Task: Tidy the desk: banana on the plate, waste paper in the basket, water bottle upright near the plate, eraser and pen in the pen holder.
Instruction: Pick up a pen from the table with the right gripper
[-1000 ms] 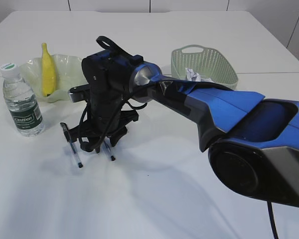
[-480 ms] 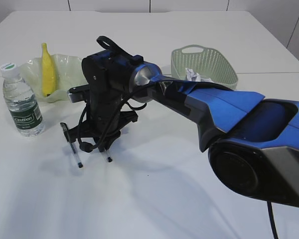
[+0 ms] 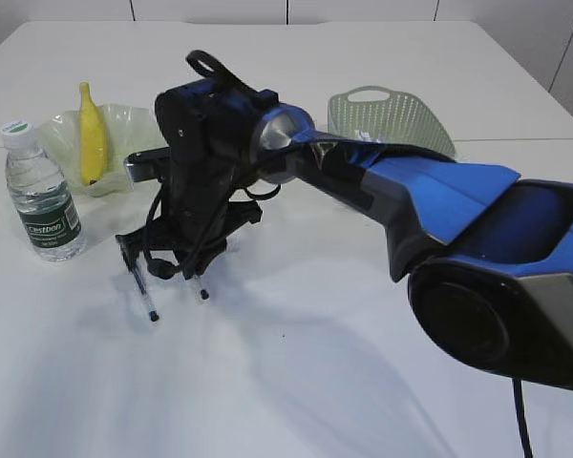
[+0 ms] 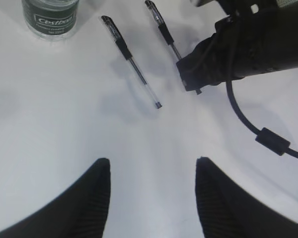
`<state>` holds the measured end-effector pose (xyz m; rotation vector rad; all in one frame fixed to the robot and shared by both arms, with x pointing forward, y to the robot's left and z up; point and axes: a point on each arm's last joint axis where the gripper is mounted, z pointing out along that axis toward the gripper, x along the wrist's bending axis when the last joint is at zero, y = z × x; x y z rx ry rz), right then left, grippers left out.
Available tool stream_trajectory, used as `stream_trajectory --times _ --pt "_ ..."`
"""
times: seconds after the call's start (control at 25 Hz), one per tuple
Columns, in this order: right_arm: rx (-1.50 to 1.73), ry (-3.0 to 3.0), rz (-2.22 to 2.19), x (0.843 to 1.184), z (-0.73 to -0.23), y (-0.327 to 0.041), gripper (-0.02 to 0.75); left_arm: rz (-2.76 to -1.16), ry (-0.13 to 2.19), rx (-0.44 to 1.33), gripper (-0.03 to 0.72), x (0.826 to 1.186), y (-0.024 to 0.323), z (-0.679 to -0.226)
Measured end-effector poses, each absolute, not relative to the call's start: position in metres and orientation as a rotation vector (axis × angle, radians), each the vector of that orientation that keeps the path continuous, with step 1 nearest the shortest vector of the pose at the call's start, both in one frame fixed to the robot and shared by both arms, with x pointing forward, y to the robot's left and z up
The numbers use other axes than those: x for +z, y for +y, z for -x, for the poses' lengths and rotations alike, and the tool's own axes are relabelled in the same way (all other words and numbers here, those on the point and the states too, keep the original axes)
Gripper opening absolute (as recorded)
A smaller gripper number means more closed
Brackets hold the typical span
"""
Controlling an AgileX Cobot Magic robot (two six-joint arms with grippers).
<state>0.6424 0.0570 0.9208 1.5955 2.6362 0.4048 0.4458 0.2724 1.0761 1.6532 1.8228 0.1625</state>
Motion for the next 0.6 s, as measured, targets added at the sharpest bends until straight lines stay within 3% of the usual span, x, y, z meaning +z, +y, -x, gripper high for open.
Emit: stream_trajectory --times 0.6 --pt "0.484 2.630 -1.502 1.003 -0.619 0.035 0.040 -1.655 1.823 0.164 0.392 1.076 0.273 -0.446"
